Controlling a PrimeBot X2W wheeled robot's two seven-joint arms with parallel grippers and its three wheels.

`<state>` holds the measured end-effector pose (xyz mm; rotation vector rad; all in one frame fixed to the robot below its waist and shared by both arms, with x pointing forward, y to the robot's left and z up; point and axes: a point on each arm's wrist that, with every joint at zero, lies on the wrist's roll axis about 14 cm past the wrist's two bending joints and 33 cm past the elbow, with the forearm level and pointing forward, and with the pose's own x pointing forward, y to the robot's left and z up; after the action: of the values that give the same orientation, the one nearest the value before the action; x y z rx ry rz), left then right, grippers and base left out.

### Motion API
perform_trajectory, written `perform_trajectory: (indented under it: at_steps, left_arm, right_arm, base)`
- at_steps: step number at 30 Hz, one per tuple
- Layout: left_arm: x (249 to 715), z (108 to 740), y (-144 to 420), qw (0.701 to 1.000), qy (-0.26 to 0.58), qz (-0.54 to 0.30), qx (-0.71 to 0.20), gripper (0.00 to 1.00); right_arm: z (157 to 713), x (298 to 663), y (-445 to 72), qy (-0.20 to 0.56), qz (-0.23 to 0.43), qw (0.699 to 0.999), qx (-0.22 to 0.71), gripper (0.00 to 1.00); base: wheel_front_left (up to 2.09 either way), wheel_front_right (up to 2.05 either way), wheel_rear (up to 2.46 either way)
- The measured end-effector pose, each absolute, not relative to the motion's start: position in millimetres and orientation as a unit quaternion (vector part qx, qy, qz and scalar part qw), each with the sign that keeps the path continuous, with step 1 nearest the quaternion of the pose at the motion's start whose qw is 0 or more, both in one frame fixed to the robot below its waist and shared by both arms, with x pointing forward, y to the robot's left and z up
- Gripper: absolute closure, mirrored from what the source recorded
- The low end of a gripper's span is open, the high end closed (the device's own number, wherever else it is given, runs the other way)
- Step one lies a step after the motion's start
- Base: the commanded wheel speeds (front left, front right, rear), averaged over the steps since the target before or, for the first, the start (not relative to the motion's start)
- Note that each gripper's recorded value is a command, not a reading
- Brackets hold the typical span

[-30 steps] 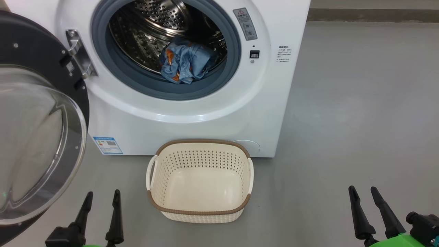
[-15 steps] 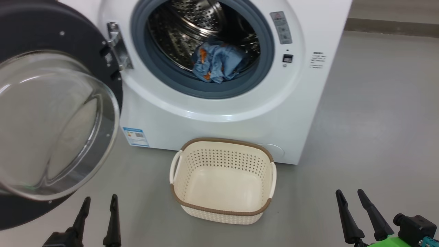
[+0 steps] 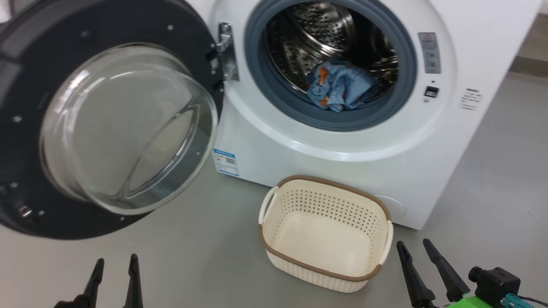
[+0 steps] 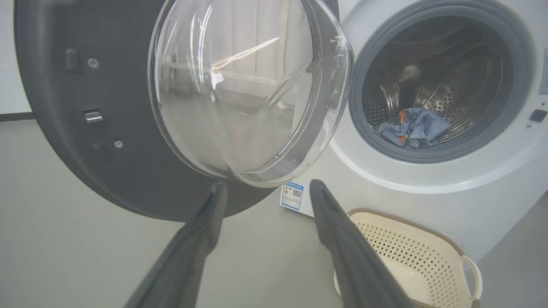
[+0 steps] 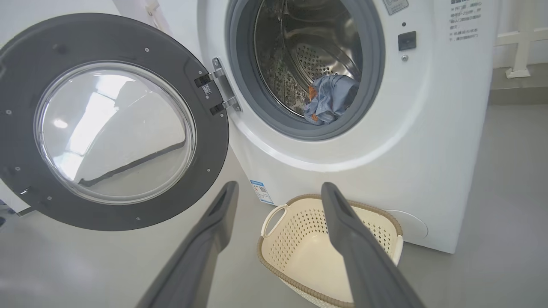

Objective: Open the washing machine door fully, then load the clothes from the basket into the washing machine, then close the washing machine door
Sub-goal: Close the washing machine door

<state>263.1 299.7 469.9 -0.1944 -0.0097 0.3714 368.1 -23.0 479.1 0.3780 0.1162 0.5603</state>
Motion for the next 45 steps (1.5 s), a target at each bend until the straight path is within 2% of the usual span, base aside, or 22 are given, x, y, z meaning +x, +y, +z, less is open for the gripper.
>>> perform_trajectory:
  at_steps: [12,25,27,28,29,37,45]
  left_arm:
    - [207,462,335,0.957,-0.004,0.271,-0.101,0.0]
    - [206,463,338,0.952,-0.004,0.285,-0.107,0.02]
    - [208,469,339,0.953,-0.012,0.284,-0.103,0.54]
    - [210,473,340,0.953,-0.019,0.283,-0.102,0.73]
    - [211,478,342,0.953,-0.027,0.284,-0.104,1.0]
    - [218,561,389,0.939,-0.155,0.293,-0.092,1.0]
    - [221,632,449,0.904,-0.265,0.294,-0.16,1.0]
  right_arm:
    - [485,361,41,0.069,0.364,0.91,0.186,0.0]
    - [477,370,47,0.08,0.371,0.906,0.187,0.0]
    - [476,372,45,0.08,0.368,0.907,0.188,0.0]
    - [476,372,45,0.08,0.367,0.907,0.188,0.0]
    - [475,372,45,0.081,0.367,0.907,0.189,0.0]
    - [473,378,41,0.082,0.355,0.91,0.198,0.0]
    - [463,382,37,0.093,0.342,0.911,0.21,0.0]
  base:
    - [0.0,0.0,0.0]
    - [0.0,0.0,0.0]
    - [0.0,0.0,0.0]
    - [0.0,0.0,0.0]
    - [0.0,0.0,0.0]
    - [0.0,0.0,0.0]
    - [0.0,0.0,0.0]
